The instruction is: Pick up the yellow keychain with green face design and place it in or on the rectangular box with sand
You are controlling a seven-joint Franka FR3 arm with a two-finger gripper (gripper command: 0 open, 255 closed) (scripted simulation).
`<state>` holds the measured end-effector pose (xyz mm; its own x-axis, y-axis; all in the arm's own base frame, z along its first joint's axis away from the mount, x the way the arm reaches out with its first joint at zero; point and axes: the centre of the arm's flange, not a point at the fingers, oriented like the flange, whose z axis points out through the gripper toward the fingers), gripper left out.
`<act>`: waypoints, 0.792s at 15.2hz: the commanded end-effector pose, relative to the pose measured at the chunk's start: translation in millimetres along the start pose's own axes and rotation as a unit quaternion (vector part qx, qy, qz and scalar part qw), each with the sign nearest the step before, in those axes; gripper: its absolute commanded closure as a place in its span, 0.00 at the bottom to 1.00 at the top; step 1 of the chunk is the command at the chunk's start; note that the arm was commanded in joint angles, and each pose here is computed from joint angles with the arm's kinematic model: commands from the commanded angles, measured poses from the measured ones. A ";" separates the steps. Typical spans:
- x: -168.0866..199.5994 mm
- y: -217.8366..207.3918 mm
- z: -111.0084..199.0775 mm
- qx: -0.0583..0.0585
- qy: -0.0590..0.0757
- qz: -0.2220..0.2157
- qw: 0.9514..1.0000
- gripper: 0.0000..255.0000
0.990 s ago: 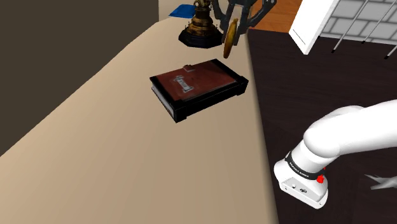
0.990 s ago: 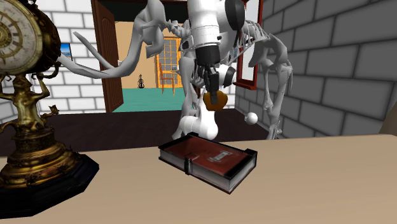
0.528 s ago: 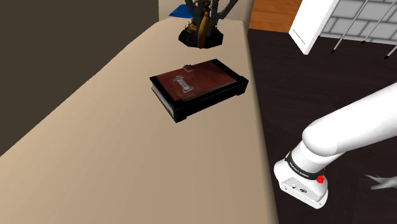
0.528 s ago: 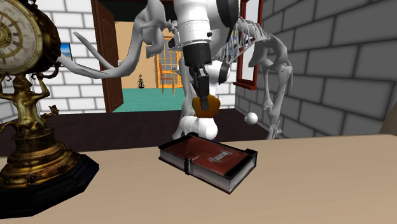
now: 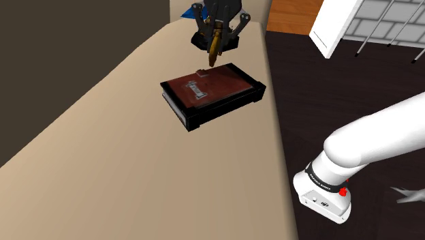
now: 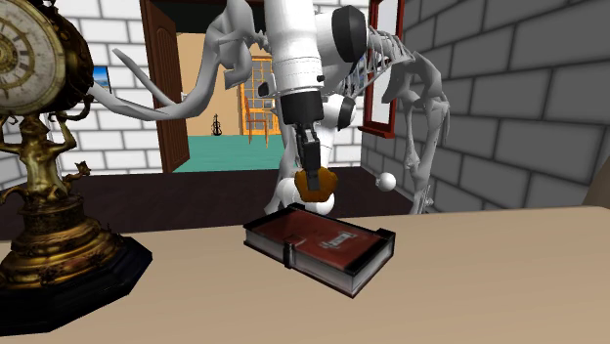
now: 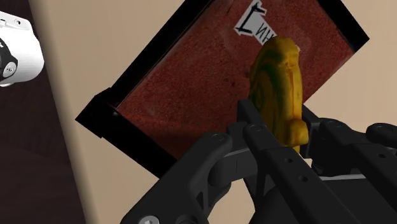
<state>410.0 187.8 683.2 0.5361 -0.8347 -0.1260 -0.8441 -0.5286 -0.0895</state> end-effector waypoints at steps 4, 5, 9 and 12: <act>4.4 4.1 28.0 0.000 0.000 0.000 1.000 1.00; 4.4 4.2 28.0 0.000 0.000 0.000 1.000 1.00; 4.4 4.1 28.0 0.000 0.000 0.000 1.000 1.00; 4.4 4.1 28.0 0.000 0.000 0.000 1.000 1.00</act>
<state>409.1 186.3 654.6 0.5360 -0.8348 -0.1258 -0.8442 -0.5285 -0.0899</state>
